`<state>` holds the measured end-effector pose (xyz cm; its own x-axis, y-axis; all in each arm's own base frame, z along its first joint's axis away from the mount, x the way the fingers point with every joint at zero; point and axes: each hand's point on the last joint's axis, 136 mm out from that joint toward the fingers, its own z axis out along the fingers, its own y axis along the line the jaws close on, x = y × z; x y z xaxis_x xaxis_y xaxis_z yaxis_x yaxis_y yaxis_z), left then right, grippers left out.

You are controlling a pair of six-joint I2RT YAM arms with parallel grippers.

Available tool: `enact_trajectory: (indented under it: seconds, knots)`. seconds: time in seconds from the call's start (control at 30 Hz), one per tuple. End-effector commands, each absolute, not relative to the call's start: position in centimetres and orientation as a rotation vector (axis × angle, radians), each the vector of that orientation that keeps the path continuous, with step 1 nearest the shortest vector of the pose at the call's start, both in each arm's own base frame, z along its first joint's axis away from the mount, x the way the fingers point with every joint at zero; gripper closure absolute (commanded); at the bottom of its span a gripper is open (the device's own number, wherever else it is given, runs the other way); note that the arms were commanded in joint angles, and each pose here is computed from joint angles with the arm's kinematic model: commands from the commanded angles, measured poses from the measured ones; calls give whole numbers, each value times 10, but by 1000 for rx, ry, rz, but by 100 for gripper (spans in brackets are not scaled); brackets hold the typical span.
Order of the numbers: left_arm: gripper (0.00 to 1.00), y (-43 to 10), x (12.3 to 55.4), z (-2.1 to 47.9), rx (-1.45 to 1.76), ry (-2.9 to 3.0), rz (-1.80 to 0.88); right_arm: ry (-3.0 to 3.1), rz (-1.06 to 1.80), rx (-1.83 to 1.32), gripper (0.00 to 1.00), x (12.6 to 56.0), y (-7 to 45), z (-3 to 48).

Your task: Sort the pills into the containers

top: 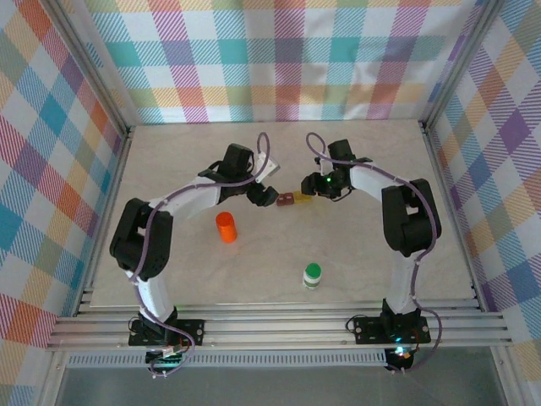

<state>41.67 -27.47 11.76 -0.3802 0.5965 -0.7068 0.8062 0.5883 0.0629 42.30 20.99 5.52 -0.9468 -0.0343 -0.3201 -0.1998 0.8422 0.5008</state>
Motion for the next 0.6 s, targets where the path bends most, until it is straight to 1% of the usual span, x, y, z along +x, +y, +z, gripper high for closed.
enact_trajectory:
  seconds: [0.0,0.2,0.37,0.57]
  knots:
    - [17,-288,416,129,1229,2048,-406,2712,849,-227,46,426,216,52]
    - [20,-287,417,113,1303,2085,-385,2741,839,-238,47,426,215,39]
    - [22,-292,420,109,1363,2084,-400,2762,857,-267,54,424,218,31]
    - [27,-294,422,95,1472,2121,-394,2744,906,-323,58,424,224,34]
